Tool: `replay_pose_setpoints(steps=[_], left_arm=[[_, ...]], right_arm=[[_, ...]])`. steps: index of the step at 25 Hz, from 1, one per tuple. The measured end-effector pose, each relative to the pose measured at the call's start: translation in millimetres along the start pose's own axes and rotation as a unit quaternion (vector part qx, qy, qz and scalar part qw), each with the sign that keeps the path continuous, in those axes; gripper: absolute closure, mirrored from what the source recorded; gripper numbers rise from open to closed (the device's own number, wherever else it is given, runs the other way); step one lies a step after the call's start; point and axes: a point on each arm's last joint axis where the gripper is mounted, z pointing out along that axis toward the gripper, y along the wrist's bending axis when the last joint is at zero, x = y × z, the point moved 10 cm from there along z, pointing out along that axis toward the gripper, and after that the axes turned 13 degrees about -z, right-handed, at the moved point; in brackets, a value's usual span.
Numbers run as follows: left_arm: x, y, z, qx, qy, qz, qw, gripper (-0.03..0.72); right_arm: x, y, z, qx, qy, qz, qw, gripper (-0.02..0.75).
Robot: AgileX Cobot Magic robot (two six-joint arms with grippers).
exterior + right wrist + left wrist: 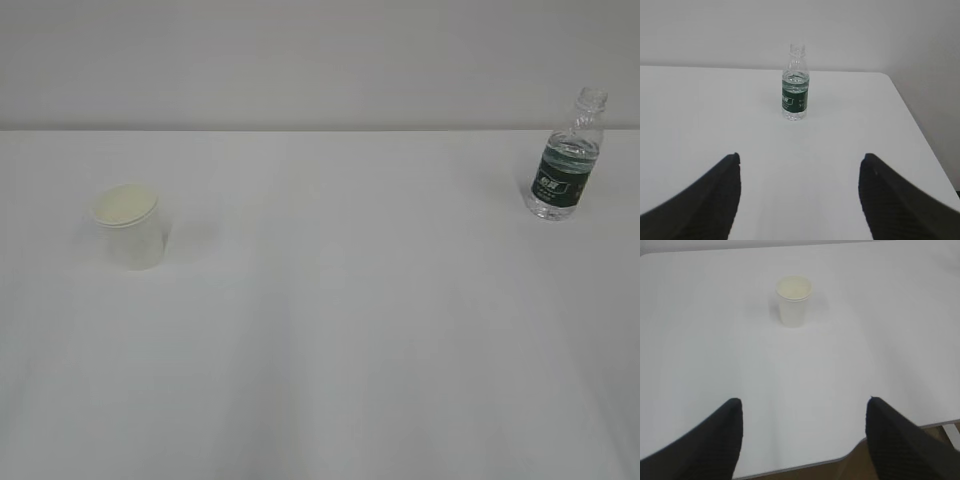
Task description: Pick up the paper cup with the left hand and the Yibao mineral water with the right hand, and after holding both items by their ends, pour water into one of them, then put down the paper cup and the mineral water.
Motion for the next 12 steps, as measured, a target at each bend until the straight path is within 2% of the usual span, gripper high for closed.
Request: replay_pose_setpoints(steps=[5,12], left_arm=[[-3.9,-0.7,0.1,0.002,-0.01,0.0,1.0,0.146],[-3.5,0.2,7.0,-0.003,0.008,-0.002,1.0,0.146]], right_arm=[[-0.6,1.2,17.1,-0.008,0.019,-0.002,1.0,0.178],[-6.6,1.8,42.4,-0.015,0.031,-0.005,0.999,0.178]])
